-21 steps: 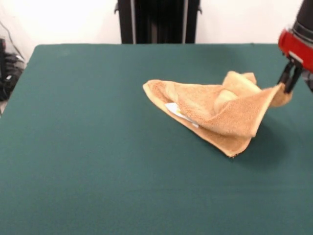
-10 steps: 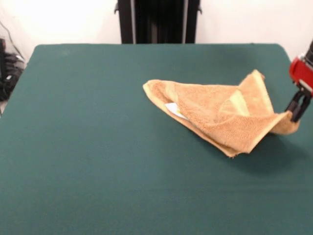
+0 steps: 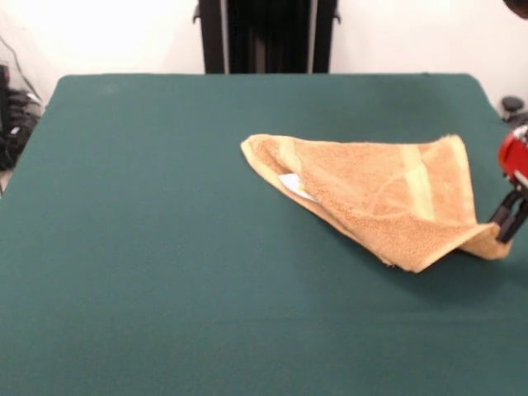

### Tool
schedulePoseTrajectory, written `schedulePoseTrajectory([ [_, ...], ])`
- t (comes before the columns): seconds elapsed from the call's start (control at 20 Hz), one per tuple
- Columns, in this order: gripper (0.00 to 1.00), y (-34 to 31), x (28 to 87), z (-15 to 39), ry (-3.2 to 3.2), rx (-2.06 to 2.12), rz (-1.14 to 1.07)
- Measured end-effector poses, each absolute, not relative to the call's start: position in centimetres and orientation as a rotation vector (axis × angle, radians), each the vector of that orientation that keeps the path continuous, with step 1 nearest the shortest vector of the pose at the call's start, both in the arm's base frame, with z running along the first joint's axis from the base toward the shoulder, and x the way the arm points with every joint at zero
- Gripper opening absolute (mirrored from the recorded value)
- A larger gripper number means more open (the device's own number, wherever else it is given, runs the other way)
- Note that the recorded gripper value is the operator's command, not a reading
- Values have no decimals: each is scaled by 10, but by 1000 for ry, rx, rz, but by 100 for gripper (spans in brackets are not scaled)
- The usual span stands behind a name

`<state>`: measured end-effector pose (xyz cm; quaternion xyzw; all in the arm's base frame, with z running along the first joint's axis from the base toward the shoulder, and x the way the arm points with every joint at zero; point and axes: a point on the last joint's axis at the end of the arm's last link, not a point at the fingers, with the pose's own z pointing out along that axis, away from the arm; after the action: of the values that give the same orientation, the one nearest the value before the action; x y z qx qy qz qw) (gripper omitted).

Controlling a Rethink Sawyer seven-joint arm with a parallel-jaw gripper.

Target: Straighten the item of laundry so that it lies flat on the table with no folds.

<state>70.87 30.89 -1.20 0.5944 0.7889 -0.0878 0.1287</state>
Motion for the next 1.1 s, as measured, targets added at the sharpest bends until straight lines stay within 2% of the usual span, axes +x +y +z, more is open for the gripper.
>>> schedulePoseTrajectory([
  [0.6,0,315,740,-24,2257,1718,-210],
  [1.1,0,306,757,-39,2243,1645,-255],
])
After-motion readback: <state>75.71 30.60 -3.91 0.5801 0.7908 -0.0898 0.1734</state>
